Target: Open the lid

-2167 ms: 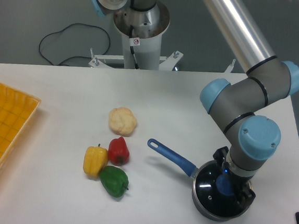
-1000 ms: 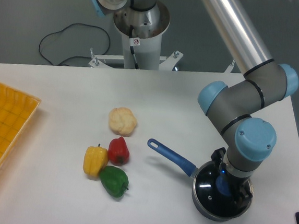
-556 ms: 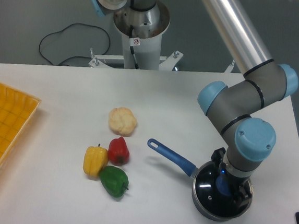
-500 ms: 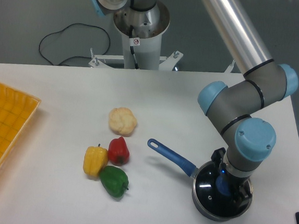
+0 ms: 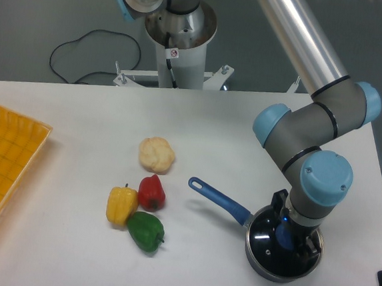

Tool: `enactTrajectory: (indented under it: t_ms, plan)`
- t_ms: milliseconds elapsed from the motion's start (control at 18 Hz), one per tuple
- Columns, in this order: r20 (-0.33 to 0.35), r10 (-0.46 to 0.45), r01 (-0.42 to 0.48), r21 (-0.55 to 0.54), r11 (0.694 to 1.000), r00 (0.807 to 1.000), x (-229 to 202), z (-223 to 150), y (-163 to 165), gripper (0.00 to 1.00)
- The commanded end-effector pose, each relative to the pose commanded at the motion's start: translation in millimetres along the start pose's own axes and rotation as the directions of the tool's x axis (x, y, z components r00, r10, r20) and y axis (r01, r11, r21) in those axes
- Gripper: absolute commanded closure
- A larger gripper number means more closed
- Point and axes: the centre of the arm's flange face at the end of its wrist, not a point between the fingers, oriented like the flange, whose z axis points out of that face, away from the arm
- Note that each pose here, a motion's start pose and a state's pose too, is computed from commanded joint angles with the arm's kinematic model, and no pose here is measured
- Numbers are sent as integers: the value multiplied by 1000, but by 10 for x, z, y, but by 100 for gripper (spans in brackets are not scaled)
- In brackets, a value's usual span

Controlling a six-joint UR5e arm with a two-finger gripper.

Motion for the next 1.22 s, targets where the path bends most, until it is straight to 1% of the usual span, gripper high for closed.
enactTrajectory:
  t_ms: [333,722,1111,1222]
  plan:
    - [3,-5,5,-3,1000,1000,19,-47,1,37]
    - [11,-5,5,-18,1000,1000,49,-151,12,38]
    - [7,-18,18,-11,1000,1000,344,-387,79,39]
    - [6,-37,37,-10,999,999,424,-439,82,39]
